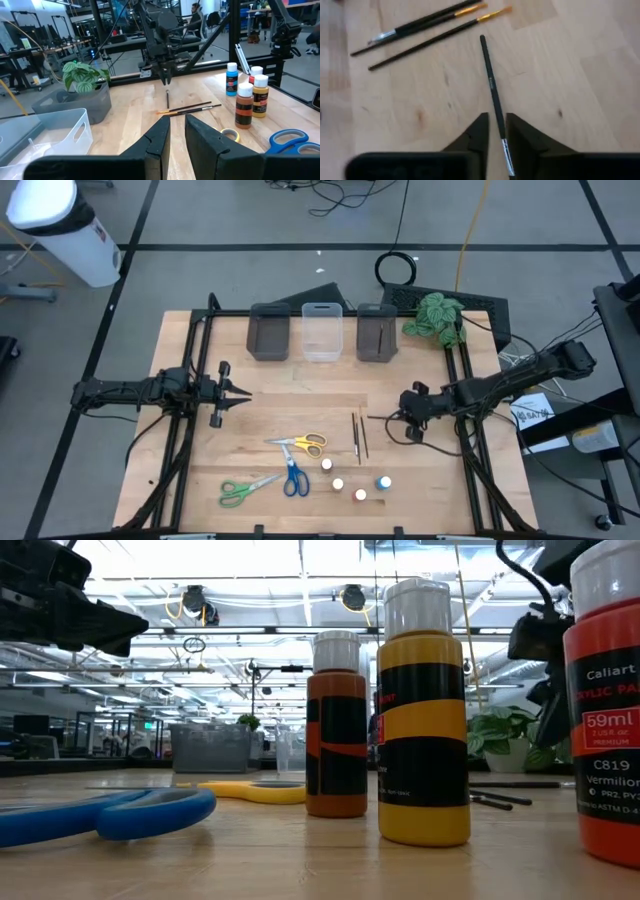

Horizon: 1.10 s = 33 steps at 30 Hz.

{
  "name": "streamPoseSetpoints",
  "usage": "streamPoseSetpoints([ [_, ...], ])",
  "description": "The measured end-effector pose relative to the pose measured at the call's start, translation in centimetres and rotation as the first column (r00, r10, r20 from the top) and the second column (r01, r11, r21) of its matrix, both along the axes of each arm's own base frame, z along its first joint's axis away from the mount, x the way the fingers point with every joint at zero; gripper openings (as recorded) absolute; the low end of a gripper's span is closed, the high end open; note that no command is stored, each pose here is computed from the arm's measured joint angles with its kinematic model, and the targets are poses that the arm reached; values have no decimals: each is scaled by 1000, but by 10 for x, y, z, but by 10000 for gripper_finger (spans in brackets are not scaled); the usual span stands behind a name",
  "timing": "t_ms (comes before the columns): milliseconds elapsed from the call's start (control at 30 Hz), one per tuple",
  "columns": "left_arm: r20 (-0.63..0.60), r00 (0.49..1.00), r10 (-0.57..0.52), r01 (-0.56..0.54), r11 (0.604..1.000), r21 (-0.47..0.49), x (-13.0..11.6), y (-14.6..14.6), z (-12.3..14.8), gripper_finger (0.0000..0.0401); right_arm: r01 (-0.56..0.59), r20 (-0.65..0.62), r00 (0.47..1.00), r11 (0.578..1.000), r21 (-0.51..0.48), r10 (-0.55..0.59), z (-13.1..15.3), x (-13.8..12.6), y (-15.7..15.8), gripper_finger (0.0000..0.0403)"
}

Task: Pick & Place Paint Supplies
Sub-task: Put the black paintbrush into the right black bin

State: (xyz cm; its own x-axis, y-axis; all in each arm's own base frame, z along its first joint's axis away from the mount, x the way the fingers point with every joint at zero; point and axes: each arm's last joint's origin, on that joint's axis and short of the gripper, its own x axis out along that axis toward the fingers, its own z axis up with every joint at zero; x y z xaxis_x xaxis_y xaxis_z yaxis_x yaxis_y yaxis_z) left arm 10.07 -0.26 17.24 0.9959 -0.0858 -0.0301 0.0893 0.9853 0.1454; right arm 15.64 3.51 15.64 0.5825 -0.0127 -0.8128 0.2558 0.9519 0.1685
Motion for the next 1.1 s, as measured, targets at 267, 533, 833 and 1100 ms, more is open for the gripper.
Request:
streamPoseSetpoints([
  [267,0,1000,0,0,1000,0,0,0,0,72,-20,-50,999,1000,17,21,-33,-14,0,199],
  [533,0,1000,1,-1,1000,0,0,0,0,72,-10,-82,997,1000,-14,9,-51,-25,4,167],
  [833,0,1000,1,-1,1000,0,0,0,0,72,-42,-163,986,998,-55,33,-71,-43,2,53],
  [1100,0,1000,1,-1,1000,0,0,0,0,72,-28,-177,984,999,-34,21,-77,-48,2,8],
])
